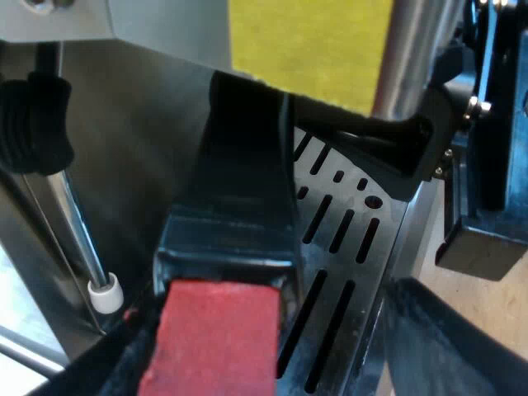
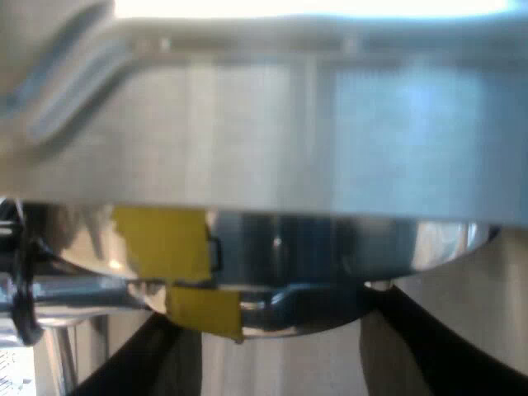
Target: Put the handle in the coffee machine
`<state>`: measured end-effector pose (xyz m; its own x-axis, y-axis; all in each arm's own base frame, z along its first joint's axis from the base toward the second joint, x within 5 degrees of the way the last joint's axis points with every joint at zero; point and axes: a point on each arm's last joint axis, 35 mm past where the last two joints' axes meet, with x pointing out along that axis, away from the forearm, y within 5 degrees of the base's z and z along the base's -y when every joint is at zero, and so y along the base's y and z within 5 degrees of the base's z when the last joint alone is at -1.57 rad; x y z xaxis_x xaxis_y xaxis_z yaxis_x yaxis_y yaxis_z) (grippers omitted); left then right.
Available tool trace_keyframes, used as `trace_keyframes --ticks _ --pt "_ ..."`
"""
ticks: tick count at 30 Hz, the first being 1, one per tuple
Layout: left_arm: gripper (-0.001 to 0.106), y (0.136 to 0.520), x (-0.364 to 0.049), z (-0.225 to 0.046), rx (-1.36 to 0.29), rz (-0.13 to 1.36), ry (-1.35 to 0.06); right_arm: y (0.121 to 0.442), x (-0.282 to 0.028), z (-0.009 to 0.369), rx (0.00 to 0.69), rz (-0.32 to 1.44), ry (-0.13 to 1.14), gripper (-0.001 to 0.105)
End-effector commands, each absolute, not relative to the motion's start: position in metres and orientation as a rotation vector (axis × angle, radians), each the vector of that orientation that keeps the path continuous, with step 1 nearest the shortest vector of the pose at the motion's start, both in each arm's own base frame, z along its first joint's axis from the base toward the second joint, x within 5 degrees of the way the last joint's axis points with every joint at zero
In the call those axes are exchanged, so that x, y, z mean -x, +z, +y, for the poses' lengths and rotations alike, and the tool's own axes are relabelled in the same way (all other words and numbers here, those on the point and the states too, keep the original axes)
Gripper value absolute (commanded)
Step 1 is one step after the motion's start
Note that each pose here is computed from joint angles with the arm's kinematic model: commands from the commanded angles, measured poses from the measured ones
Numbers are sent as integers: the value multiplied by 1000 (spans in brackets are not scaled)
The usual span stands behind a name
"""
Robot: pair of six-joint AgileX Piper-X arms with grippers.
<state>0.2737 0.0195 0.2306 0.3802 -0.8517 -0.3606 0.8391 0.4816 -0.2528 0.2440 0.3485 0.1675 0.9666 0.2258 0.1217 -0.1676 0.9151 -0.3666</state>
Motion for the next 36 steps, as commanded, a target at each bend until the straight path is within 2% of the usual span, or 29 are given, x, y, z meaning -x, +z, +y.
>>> trace_keyframes --ticks 1,13,21,31,33,35,36 --pt "56 248 -276 19 2 392 -1110 194 -247 351 276 -262 208 45" --pt "56 246 -277 20 -53 415 -1068 194 -247 351 276 -262 208 45" --pt "56 258 -276 26 -112 343 -1036 194 -248 351 276 -262 207 45" --pt "56 269 -268 42 -27 313 -1010 194 -248 351 276 -262 207 45" --pt "53 270 -267 48 -27 310 -987 194 -248 351 276 -262 207 45" --pt "39 274 -264 53 -25 302 -971 194 -248 351 276 -262 207 45" --pt "35 275 -263 54 -20 306 -966 194 -248 351 276 -262 207 45"
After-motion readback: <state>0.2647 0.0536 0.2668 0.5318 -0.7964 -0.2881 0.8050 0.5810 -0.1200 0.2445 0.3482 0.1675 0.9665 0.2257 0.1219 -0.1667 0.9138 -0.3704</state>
